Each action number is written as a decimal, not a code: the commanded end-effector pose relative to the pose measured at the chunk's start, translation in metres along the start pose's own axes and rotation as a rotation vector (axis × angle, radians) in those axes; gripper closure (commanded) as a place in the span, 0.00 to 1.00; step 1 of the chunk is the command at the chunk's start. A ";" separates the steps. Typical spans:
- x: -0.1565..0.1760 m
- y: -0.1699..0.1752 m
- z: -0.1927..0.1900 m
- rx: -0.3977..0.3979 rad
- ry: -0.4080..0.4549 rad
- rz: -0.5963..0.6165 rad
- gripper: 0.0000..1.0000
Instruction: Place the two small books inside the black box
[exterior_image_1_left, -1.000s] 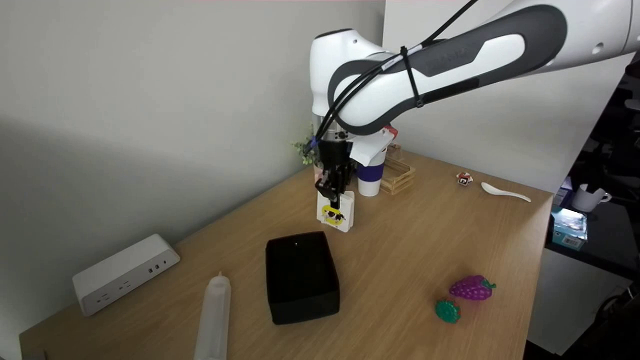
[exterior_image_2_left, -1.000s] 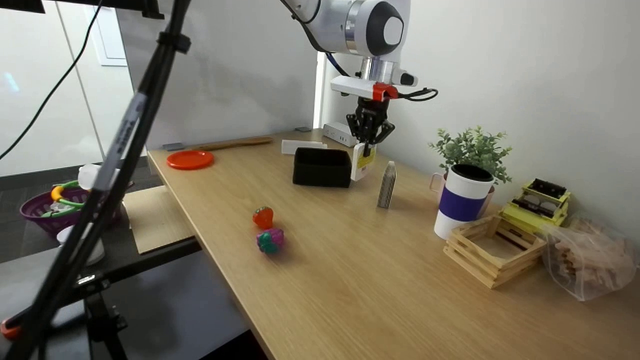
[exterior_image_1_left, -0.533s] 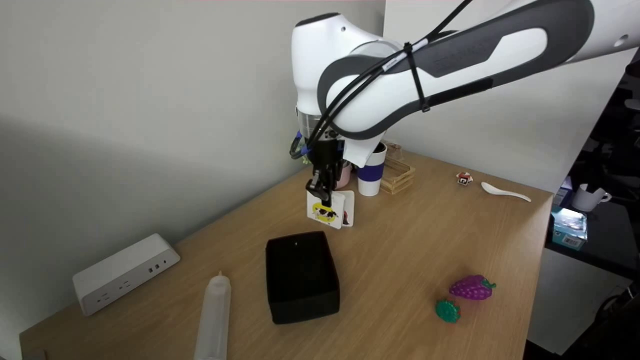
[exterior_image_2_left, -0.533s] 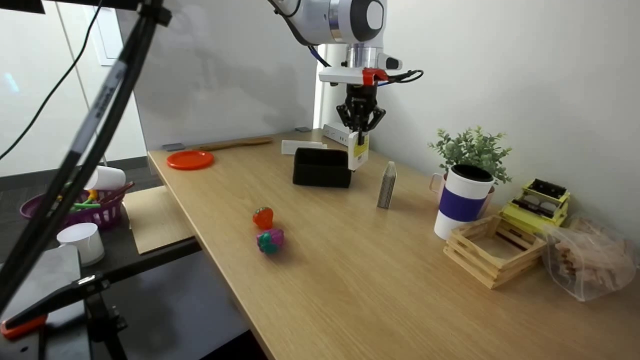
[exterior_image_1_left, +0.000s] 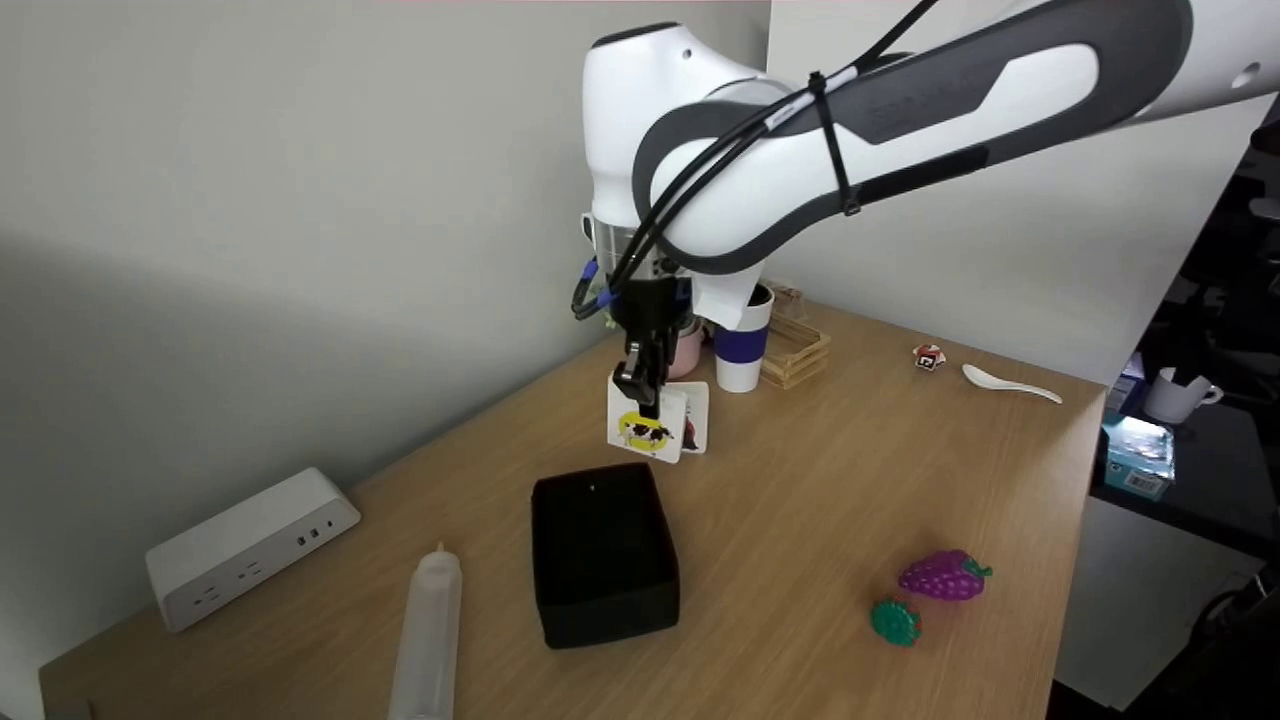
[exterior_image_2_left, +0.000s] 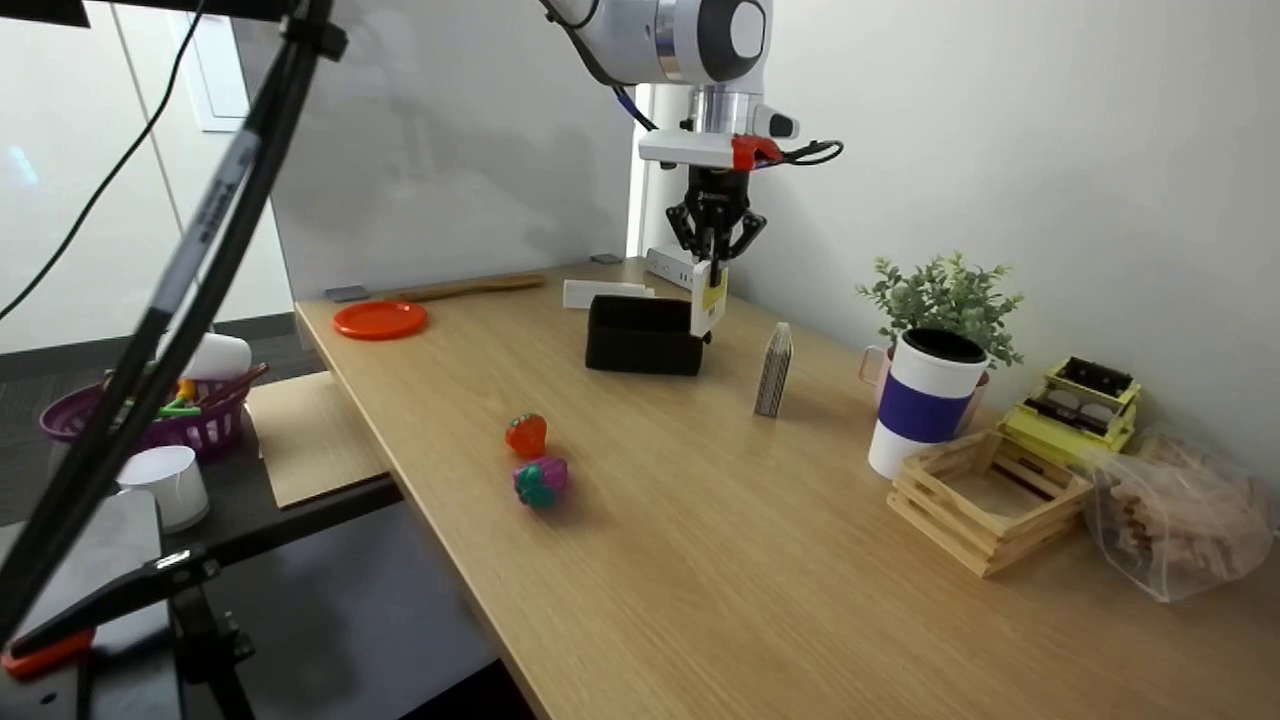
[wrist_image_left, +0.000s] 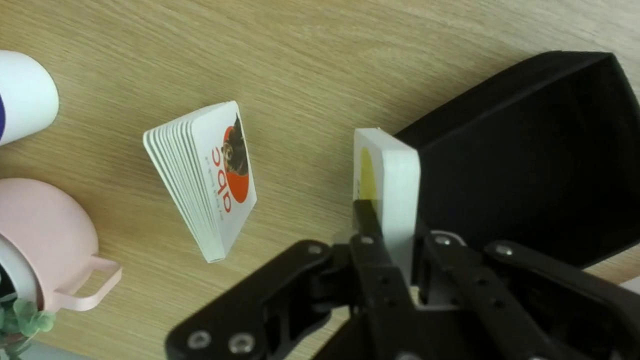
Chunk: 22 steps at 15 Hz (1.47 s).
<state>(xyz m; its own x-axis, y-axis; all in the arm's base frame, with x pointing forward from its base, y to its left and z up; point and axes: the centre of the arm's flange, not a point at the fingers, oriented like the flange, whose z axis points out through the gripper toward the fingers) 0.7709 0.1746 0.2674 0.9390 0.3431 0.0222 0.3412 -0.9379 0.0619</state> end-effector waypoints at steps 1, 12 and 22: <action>0.004 0.004 -0.006 0.060 0.002 -0.056 0.96; 0.003 -0.014 -0.005 0.193 -0.093 -0.336 0.96; 0.014 -0.030 0.003 0.131 -0.129 -0.520 0.96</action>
<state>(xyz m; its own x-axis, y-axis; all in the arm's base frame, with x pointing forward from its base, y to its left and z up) 0.7501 0.1987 0.2542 0.6577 0.7405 -0.1383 0.7321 -0.6716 -0.1141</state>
